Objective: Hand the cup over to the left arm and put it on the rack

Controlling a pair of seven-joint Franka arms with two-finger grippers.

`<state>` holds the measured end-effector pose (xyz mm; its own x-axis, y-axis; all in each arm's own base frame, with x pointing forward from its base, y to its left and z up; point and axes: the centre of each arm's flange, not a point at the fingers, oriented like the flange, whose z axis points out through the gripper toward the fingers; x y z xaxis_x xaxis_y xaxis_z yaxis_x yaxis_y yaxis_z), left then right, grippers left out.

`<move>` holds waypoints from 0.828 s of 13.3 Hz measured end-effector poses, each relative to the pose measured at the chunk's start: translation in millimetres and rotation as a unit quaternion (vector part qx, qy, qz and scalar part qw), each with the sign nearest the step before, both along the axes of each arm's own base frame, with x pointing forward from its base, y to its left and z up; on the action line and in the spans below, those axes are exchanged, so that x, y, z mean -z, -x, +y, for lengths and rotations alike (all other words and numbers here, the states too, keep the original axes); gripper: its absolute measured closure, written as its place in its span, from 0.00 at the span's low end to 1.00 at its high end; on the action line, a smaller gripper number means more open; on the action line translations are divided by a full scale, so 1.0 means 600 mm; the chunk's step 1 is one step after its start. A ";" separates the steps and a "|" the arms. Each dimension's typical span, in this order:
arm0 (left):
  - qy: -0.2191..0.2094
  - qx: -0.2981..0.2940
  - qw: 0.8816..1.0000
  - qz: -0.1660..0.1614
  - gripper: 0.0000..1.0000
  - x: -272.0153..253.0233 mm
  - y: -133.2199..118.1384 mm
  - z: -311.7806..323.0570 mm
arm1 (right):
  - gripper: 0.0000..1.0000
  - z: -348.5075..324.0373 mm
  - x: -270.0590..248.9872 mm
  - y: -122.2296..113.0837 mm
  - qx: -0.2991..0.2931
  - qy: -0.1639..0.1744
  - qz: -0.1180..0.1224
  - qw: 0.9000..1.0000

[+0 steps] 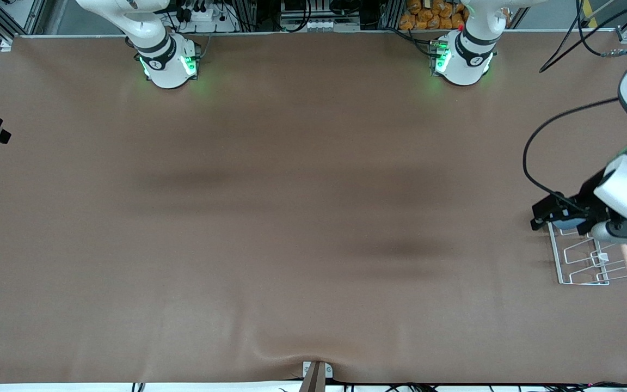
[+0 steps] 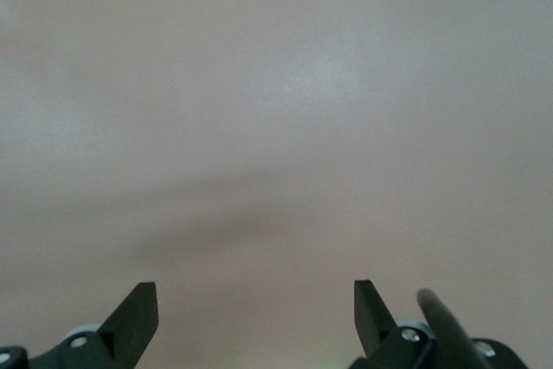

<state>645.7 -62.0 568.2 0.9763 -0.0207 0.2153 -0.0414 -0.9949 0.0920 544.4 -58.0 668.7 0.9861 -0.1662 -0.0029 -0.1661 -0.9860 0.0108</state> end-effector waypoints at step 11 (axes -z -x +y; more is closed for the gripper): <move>0.000 -0.025 1.000 0.003 0.00 -0.102 0.121 -0.034 | 0.00 0.005 0.000 0.000 -0.003 0.000 0.001 1.000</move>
